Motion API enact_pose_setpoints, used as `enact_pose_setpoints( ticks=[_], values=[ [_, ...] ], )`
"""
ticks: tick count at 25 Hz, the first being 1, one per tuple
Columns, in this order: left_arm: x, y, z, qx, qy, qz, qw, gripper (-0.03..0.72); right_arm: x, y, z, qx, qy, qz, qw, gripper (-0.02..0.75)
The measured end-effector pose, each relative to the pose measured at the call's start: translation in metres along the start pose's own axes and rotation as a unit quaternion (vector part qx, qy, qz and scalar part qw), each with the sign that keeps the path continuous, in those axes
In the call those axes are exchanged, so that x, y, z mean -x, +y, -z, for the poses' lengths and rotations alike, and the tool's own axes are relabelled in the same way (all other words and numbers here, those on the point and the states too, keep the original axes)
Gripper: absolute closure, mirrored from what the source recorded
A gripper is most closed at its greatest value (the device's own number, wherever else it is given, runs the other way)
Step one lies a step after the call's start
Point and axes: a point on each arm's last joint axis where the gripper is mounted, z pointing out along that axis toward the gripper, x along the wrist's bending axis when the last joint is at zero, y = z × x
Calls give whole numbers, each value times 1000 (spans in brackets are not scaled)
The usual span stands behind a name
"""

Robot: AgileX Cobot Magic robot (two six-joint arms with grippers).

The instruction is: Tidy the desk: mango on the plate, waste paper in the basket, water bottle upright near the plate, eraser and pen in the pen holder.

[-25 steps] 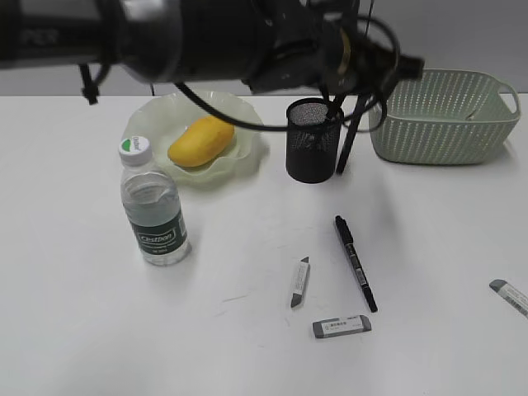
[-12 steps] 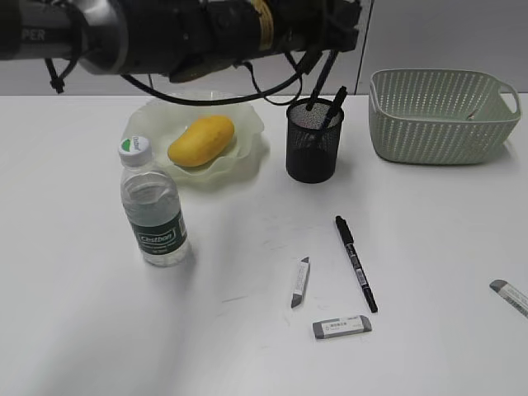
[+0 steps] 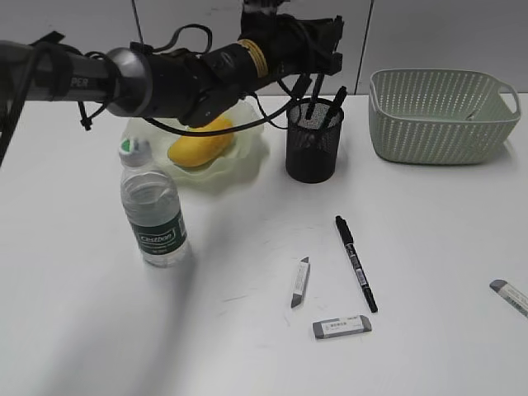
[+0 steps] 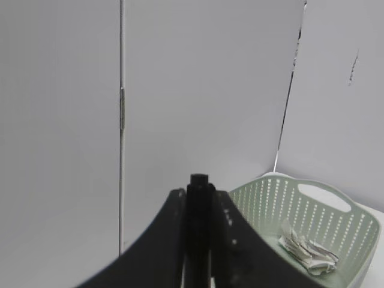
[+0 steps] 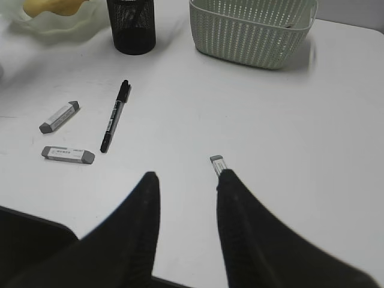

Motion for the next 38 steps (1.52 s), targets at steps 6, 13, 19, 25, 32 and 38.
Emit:
enact_pose_setpoints(
  ticks=[6, 13, 19, 25, 32, 38],
  values=[
    [0, -1, 0, -1, 1, -1, 1000, 429, 0, 0, 0, 0, 0, 0, 1000, 466],
    [2, 28, 7, -79, 49, -1, 996, 384, 0, 0, 0, 0, 0, 0, 1000, 468],
    [24, 111, 53, -222, 207, -41, 952, 409, 0, 0, 0, 0, 0, 0, 1000, 468],
    [54, 174, 136, -336, 232, -46, 912, 412, 0, 0, 0, 0, 0, 0, 1000, 468],
    [87, 170, 297, -397, 221, 2, 891, 365, 0, 0, 0, 0, 0, 0, 1000, 468],
    [109, 142, 434, -362, 225, 26, 904, 176, 0, 0, 0, 0, 0, 0, 1000, 468]
  ],
)
